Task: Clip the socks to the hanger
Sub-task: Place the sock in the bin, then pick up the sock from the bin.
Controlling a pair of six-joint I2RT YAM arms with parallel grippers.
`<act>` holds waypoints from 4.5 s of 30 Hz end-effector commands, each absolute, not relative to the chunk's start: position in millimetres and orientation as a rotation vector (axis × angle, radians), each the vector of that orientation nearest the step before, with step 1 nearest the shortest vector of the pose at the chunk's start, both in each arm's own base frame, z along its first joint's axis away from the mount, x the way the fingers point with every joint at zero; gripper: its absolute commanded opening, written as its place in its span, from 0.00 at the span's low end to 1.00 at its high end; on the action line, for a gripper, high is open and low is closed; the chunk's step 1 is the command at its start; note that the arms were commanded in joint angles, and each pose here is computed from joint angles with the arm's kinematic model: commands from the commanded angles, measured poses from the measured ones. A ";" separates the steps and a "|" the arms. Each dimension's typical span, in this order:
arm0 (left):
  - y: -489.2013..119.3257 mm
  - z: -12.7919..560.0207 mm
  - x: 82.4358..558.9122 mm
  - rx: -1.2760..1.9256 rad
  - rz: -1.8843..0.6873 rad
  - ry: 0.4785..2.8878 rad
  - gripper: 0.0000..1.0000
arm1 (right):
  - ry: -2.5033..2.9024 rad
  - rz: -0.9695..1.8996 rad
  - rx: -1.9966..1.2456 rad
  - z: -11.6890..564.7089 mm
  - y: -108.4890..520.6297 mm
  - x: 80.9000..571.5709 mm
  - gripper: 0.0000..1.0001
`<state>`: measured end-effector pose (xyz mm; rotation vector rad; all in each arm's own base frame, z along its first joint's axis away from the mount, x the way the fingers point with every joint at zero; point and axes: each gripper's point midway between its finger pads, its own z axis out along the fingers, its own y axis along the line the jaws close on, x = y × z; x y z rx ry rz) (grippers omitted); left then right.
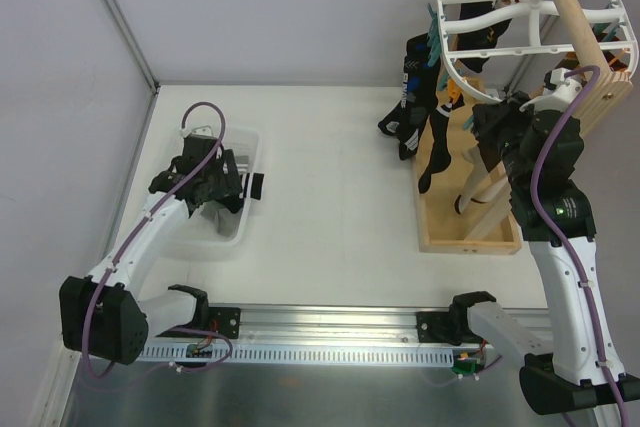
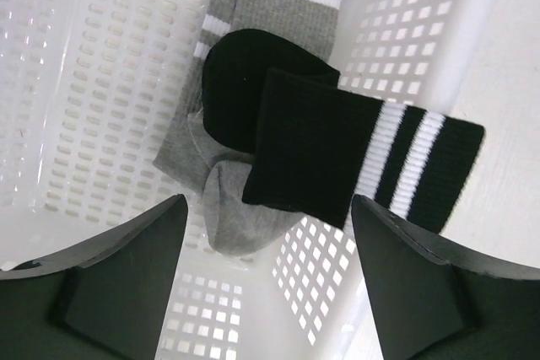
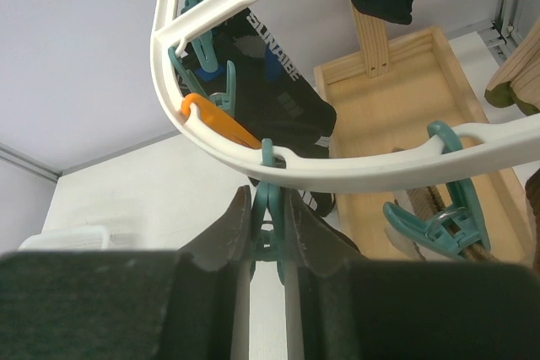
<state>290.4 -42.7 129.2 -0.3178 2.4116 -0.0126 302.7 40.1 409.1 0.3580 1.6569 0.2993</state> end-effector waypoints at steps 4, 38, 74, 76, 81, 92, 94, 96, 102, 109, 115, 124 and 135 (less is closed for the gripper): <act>-55.6 166.8 271.9 -0.140 -0.128 2.423 0.79 | 1.635 0.283 0.372 414.9 34.4 301.2 0.01; -125.3 133.3 276.6 1.092 0.996 2.032 0.73 | 1.639 0.216 0.388 403.8 21.5 290.1 0.01; -113.7 113.9 299.1 1.078 1.221 1.917 0.53 | 1.647 0.246 0.380 406.1 26.7 292.7 0.01; -113.2 113.9 299.3 1.076 1.222 1.918 0.52 | 1.645 0.244 0.380 406.7 26.2 292.6 0.01; -114.5 118.6 300.7 1.064 1.209 1.916 0.46 | 1.651 0.249 0.379 405.1 27.5 293.8 0.01; -125.8 131.8 304.9 1.016 1.102 1.925 0.04 | 1.650 0.251 0.379 406.4 27.9 294.2 0.01; -131.1 140.2 307.2 0.992 1.062 1.922 0.00 | 1.654 0.253 0.382 404.9 27.9 294.8 0.01; -136.8 145.3 309.0 0.976 1.009 1.926 0.00 | 1.651 0.256 0.382 406.2 28.5 295.0 0.01; -151.6 160.7 308.6 0.910 0.813 1.940 0.00 | 1.665 0.255 0.382 402.3 29.5 297.5 0.01; -141.1 134.4 295.4 0.918 0.812 2.003 0.00 | 1.670 0.254 0.382 401.0 29.9 299.4 0.01; -143.1 116.9 287.9 0.884 0.747 2.067 0.06 | 1.680 0.259 0.379 398.7 31.5 301.7 0.01; -149.4 101.4 285.8 0.845 0.707 2.124 0.20 | 1.687 0.256 0.378 397.1 31.6 301.8 0.01; -159.1 114.5 286.6 0.720 0.597 2.137 0.20 | 1.687 0.268 0.373 398.5 33.7 303.1 0.01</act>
